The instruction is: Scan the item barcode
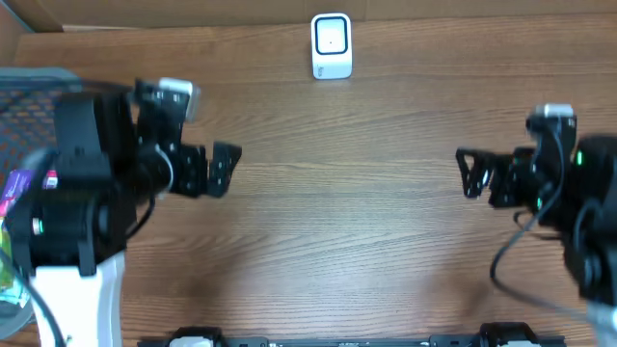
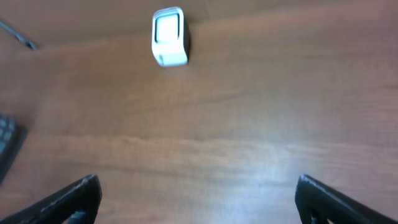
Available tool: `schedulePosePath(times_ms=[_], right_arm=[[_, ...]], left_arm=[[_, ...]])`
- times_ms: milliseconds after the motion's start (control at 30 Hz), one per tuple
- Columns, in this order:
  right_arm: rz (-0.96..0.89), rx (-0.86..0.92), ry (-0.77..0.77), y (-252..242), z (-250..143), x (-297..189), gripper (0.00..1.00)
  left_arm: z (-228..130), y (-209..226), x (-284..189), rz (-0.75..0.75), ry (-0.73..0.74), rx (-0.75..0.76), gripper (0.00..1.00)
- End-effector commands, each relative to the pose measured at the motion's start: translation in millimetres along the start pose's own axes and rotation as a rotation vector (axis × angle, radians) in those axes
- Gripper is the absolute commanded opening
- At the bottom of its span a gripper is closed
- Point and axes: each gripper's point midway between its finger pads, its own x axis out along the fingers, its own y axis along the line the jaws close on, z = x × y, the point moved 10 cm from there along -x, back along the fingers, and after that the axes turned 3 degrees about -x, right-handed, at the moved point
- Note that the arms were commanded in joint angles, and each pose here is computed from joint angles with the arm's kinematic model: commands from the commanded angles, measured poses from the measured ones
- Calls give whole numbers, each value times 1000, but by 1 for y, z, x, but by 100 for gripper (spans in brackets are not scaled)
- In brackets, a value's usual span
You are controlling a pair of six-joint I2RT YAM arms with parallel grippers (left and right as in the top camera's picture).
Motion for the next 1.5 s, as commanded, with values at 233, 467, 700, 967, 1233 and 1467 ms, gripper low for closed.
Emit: schedulePosePath(times_ms=[233, 467, 700, 967, 1233, 1467], right_arm=[[190, 36, 102, 9, 50, 32, 100], [193, 33, 102, 7, 52, 38, 100], [177, 31, 100, 6, 53, 38, 100], [66, 38, 128, -2, 48, 39, 100], [62, -21, 126, -2, 48, 39, 100], [55, -22, 124, -3, 48, 39, 100]], left_arm=[[34, 10, 42, -53, 34, -34, 99], [56, 45, 11, 210, -102, -252, 93], [42, 110, -60, 498, -259, -649, 99], [-17, 183, -86, 702, -189, -1151, 99], [-47, 237, -62, 754, -22, -1336, 90], [-80, 267, -16, 748, 75, -1409, 90]])
